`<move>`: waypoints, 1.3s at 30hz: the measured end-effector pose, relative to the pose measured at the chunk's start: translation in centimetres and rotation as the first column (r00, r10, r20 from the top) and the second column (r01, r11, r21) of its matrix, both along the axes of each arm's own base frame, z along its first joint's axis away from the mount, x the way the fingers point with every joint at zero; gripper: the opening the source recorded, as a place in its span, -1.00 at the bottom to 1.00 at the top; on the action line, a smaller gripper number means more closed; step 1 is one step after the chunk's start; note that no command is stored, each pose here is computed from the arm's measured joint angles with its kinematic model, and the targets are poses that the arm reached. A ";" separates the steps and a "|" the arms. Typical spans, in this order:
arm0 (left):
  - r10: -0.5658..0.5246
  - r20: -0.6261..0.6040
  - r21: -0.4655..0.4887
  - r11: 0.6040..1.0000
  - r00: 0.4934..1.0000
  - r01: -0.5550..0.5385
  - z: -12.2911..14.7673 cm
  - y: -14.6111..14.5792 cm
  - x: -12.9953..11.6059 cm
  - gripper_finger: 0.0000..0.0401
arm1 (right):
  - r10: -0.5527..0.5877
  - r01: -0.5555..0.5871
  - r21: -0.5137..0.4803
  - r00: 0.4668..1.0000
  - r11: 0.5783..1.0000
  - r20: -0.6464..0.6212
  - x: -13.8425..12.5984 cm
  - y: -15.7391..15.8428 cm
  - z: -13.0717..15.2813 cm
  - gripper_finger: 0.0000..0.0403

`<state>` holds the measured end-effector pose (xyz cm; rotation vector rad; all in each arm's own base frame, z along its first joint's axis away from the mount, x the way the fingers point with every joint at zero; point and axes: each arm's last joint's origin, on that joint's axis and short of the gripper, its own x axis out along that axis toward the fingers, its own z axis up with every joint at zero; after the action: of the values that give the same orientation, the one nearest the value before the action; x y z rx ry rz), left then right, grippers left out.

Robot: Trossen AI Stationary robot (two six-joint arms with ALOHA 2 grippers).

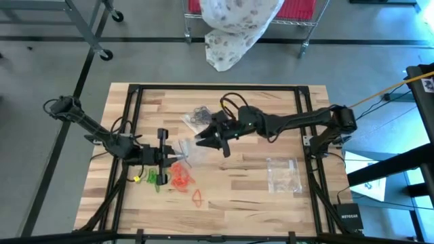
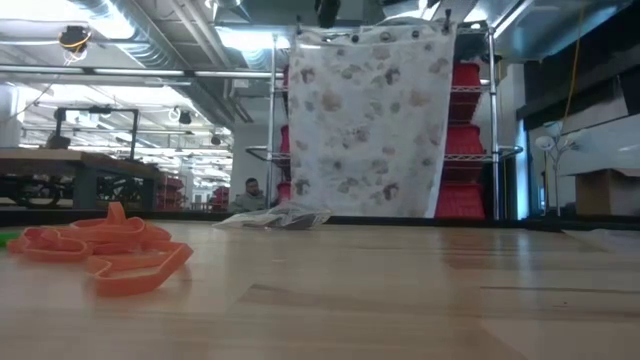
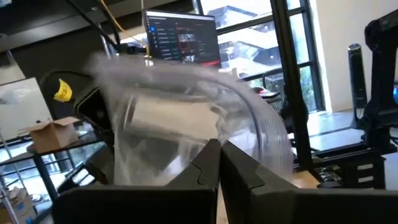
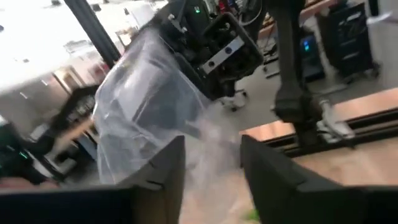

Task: Sort rubber bands
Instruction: Open the transparent zip bag

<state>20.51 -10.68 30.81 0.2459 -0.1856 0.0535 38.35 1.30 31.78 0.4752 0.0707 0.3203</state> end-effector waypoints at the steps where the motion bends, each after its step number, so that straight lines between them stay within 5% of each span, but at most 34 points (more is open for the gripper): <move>1: 0.007 -0.001 -0.001 1.000 1.000 -0.007 0.0 0.0 0.0 -1.00 | -0.007 0.007 -0.035 1.000 0.999 0.000 -0.2 0.0 0.1 -0.20; 8: 0.067 -0.042 -0.027 0.997 0.997 -0.068 -0.4 0.2 0.1 -1.00 | -0.086 0.092 -0.293 0.996 0.952 0.033 -2.6 -0.4 2.3 0.05; 18: 0.138 -0.135 -0.166 0.973 0.981 -0.159 -1.5 2.3 1.2 -1.00 | -0.031 0.071 -0.435 0.995 0.898 0.098 -3.0 3.0 2.7 0.06; 25: 0.051 -0.142 -0.231 0.969 0.989 -0.083 -1.7 2.6 1.4 -1.00 | -0.182 0.170 -0.644 0.982 0.746 0.049 -3.2 4.6 1.4 0.06; 35: 0.043 -0.164 -0.263 0.961 0.985 -0.085 -2.0 3.4 1.8 -1.00 | -0.192 0.192 -0.674 0.978 0.713 0.075 -1.8 5.1 0.1 0.04; 39: 0.041 -0.170 -0.261 0.962 0.985 -0.085 -2.0 3.3 1.8 -1.00 | -0.205 0.218 -0.704 0.973 0.676 0.104 -1.6 5.1 0.1 -0.20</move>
<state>22.28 -7.35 28.78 -0.0141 -0.0058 0.1201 36.73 6.37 31.85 -0.3059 0.1159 0.0450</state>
